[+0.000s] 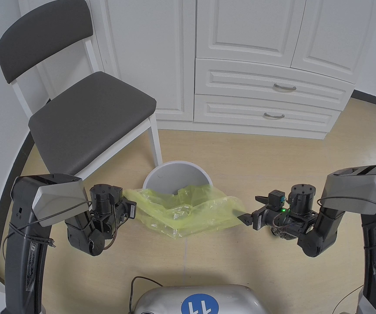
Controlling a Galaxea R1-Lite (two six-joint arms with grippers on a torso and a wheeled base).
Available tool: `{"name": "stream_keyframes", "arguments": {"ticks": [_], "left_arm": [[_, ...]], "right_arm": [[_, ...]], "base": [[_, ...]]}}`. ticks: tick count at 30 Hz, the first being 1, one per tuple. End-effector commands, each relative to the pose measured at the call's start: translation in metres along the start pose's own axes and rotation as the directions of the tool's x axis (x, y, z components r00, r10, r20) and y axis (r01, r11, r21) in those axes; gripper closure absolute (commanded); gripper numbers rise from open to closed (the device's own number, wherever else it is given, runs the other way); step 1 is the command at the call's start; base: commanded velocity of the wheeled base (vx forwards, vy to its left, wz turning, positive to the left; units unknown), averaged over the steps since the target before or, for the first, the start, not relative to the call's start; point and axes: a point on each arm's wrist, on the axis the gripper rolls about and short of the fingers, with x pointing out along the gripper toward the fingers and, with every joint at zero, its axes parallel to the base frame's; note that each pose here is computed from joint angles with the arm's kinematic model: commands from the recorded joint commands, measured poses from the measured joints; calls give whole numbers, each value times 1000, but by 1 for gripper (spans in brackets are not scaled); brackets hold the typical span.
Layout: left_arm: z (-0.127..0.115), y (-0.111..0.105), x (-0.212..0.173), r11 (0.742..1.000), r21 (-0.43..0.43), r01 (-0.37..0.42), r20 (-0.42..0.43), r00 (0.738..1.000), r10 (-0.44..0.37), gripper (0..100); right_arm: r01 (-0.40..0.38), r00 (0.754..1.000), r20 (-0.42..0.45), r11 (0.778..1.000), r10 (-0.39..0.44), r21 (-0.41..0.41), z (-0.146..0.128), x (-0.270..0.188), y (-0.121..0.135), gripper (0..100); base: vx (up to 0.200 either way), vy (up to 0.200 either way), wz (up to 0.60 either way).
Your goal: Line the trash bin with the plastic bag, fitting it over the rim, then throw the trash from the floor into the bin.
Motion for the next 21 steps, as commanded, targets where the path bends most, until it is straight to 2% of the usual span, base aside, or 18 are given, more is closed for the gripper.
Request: {"name": "stream_keyframes", "arguments": {"ticks": [1, 4, 6, 14, 21], "left_arm": [[-9, 3, 6, 1000, 0, -9, -17, 1000, 9, 100], [-12, 3, 7, 1000, 1, -11, -24, 1000, 11, 100], [-13, 5, 8, 1000, -1, -17, -26, 1000, 17, 100], [-17, 12, 11, 1000, 1, -30, -62, 998, 30, 100], [-15, 14, 11, 999, -2, -34, -58, 998, 34, 100]], "right_arm": [[-114, 993, 45, 989, 110, 95, 27, -43, -22, 0], [-181, 983, 53, 975, 176, 126, 25, -50, -31, 0], [-192, 981, 66, 973, 185, 131, 24, -52, -37, 0], [-191, 981, 74, 970, 182, 148, 15, -51, -44, 0], [-192, 978, 109, 973, 179, 125, 22, -51, -44, 0]], "base": [[0, 0, 0], [0, 0, 0], [0, 0, 0], [0, 0, 0], [0, 0, 0]]}}
